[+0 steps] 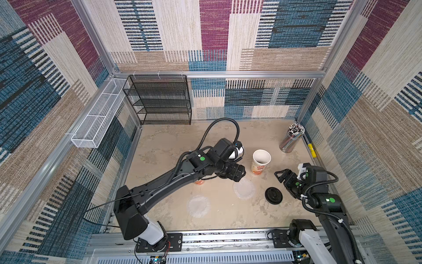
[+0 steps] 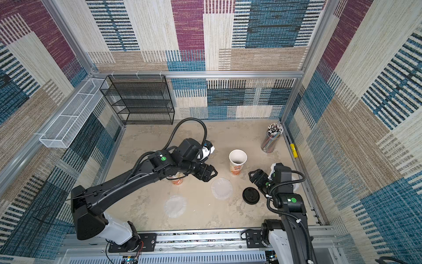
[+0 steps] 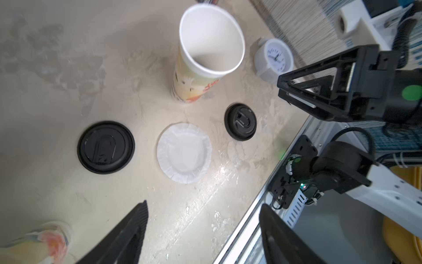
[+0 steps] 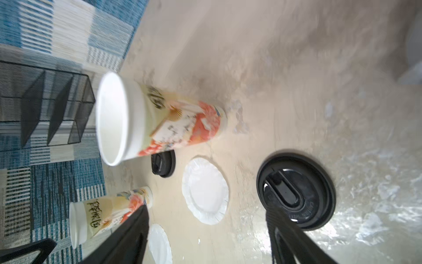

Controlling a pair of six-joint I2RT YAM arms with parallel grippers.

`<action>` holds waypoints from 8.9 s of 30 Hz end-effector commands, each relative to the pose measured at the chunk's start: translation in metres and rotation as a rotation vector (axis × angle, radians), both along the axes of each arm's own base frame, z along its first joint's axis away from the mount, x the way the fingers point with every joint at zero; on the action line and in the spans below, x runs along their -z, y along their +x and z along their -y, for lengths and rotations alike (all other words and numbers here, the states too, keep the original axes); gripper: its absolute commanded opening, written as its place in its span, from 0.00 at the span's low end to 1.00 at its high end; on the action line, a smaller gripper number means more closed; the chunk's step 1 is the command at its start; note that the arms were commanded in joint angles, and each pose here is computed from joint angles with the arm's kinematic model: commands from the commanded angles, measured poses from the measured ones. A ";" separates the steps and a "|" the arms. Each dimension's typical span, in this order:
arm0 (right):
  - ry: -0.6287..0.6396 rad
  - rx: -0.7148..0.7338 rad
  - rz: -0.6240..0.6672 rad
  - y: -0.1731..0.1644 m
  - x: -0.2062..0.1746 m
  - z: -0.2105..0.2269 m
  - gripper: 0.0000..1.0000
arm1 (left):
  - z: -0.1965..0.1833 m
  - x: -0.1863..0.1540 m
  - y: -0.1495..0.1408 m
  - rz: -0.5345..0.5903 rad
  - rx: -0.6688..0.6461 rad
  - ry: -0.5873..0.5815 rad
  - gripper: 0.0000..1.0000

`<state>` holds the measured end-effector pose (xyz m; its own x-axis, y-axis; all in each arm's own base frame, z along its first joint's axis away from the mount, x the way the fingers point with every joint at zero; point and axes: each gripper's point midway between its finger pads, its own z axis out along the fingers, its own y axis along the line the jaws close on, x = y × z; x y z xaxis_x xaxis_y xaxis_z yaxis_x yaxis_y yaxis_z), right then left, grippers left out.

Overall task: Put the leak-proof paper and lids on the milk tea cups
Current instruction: Pick up the leak-proof paper from the center of the board, then place the leak-proof paper at the cup, then pick up the cup lid from the center of the board.

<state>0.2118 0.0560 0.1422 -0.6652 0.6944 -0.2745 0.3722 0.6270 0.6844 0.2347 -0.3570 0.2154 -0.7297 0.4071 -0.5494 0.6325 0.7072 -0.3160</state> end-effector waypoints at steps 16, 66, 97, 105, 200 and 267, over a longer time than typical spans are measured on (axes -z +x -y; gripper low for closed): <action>0.174 -0.109 0.018 -0.013 0.044 -0.031 0.73 | 0.042 0.128 0.024 -0.227 -0.013 0.224 0.74; 0.230 -0.278 -0.040 -0.008 0.095 -0.067 0.65 | 0.030 0.193 -0.016 -0.493 -0.162 0.276 0.32; 0.243 -0.305 -0.015 0.008 0.104 -0.076 0.43 | 0.025 0.197 -0.018 -0.498 -0.159 0.303 0.32; 0.265 -0.290 0.029 0.015 0.094 -0.077 0.33 | 0.026 0.198 -0.018 -0.498 -0.154 0.306 0.32; -0.180 -0.280 0.137 0.096 -0.069 -0.020 0.04 | 0.080 0.011 0.095 -0.461 -0.241 -0.413 0.71; -0.284 0.178 -0.544 0.000 0.105 0.038 0.90 | 0.073 0.007 0.104 -0.419 -0.245 -0.393 0.74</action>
<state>0.2092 0.0214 0.0364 -0.6606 0.7436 -0.1032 0.7183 0.6660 0.2014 0.3359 -0.4309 0.2038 -0.9704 0.0225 -0.2403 0.2060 0.5958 -0.7763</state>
